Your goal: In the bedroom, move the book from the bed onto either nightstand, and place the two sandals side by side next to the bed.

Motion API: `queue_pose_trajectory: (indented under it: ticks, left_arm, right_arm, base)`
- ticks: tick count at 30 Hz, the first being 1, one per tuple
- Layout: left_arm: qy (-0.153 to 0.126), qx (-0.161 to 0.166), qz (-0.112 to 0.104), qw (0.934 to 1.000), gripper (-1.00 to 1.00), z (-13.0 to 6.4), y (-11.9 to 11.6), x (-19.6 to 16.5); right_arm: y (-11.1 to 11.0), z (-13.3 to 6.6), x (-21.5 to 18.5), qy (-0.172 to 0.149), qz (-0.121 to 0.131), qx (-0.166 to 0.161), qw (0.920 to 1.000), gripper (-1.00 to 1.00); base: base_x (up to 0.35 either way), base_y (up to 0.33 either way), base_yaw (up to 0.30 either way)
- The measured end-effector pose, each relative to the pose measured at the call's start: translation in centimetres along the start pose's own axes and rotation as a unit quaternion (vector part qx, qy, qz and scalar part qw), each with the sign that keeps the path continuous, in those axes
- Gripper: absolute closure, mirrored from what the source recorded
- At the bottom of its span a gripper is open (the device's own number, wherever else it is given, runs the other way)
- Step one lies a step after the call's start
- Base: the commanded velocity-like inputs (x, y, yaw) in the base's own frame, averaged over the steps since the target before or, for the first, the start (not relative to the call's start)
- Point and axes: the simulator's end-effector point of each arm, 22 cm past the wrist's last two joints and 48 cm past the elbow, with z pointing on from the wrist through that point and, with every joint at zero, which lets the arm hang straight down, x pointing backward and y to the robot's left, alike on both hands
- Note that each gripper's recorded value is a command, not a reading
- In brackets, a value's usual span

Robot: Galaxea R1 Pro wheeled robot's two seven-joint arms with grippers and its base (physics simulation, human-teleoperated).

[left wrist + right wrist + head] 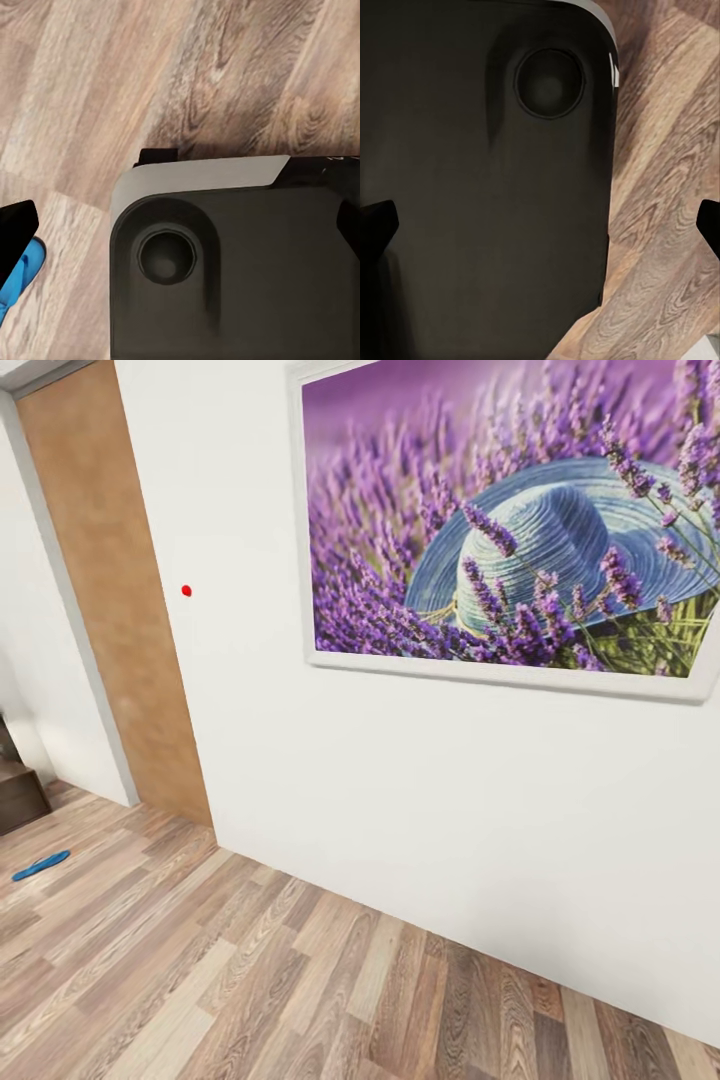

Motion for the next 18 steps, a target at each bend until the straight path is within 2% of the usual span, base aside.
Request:
queue_pose_trajectory:
  ticks: [10,18]
  left_arm:
    - [0.000,0.000,0.000,1.0000,-1.00,0.00,0.00,-0.03]
    - [0.000,0.001,0.000,1.0000,-1.00,0.00,-0.11,-0.01]
  right_arm:
    - [0.24,0.00,0.00,0.000,-0.001,-0.001,1.0000,-1.00]
    - [0.35,0.00,-0.02,0.000,-0.001,-0.001,1.0000,-1.00]
  base:
    - [0.000,0.000,0.020]
    - [0.000,0.000,0.238]
